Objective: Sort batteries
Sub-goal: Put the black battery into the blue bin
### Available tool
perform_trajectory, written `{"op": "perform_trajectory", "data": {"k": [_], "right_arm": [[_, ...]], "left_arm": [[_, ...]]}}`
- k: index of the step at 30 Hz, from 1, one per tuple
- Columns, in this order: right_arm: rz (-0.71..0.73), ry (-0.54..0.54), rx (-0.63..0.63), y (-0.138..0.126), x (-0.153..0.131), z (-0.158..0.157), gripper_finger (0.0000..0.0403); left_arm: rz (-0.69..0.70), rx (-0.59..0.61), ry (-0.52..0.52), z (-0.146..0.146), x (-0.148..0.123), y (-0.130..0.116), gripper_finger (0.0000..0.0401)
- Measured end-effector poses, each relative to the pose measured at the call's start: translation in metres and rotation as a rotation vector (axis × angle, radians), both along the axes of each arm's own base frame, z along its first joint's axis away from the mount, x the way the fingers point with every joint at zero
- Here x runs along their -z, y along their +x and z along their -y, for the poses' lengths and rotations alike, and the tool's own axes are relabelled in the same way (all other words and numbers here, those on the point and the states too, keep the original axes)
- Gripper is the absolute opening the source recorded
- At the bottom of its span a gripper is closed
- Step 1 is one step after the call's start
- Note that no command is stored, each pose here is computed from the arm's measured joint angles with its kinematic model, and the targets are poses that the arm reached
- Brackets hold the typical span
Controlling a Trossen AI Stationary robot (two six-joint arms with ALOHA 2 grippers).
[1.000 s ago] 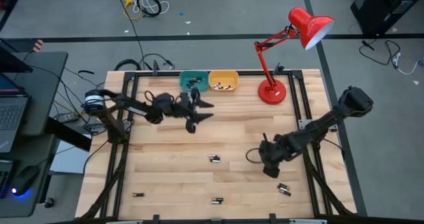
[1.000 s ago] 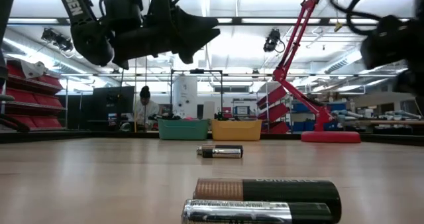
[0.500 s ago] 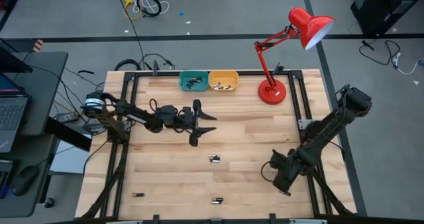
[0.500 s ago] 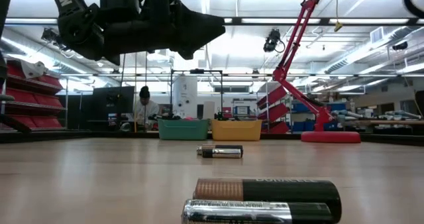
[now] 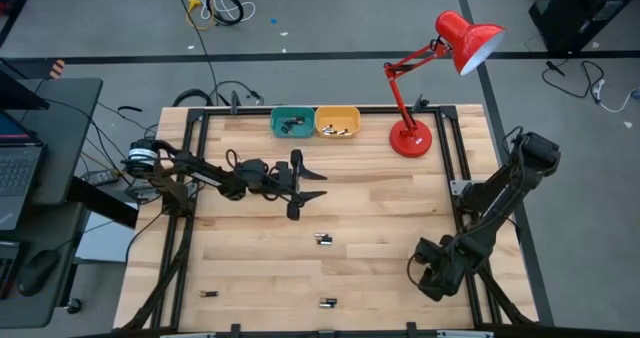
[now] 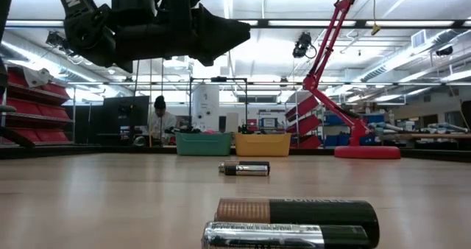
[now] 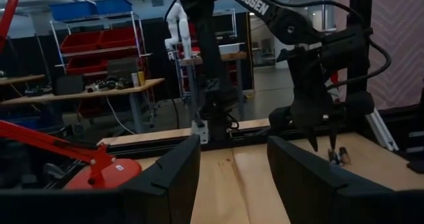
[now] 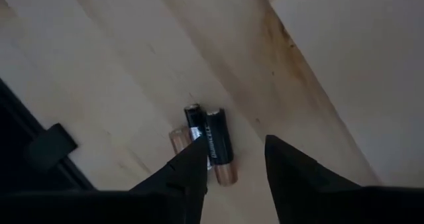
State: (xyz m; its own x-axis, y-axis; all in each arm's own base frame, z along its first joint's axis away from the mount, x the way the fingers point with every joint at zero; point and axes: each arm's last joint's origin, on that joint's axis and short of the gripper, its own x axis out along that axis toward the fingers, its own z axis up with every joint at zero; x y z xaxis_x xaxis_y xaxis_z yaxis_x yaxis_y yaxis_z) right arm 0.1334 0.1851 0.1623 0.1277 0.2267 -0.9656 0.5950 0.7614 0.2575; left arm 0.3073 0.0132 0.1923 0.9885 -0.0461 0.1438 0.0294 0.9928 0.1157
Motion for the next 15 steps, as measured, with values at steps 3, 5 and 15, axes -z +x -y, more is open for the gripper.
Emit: {"op": "perform_trajectory", "data": {"k": [3, 5, 15], "right_arm": [[-0.014, -0.02, -0.016, -0.001, 0.006, -0.003, 0.013], [-0.021, -0.019, -0.021, 0.0, 0.011, -0.007, 0.0128], [-0.039, -0.032, -0.032, 0.004, 0.027, -0.016, 0.0128]], "left_arm": [[0.0, -0.001, 0.007, 0.0, 0.0, 0.0, 0.0192], [0.001, -0.012, 0.028, 0.0, 0.0, 0.0, 0.0192], [0.0, -0.089, 0.051, -0.008, 0.0, 0.0, 0.0192]]}}
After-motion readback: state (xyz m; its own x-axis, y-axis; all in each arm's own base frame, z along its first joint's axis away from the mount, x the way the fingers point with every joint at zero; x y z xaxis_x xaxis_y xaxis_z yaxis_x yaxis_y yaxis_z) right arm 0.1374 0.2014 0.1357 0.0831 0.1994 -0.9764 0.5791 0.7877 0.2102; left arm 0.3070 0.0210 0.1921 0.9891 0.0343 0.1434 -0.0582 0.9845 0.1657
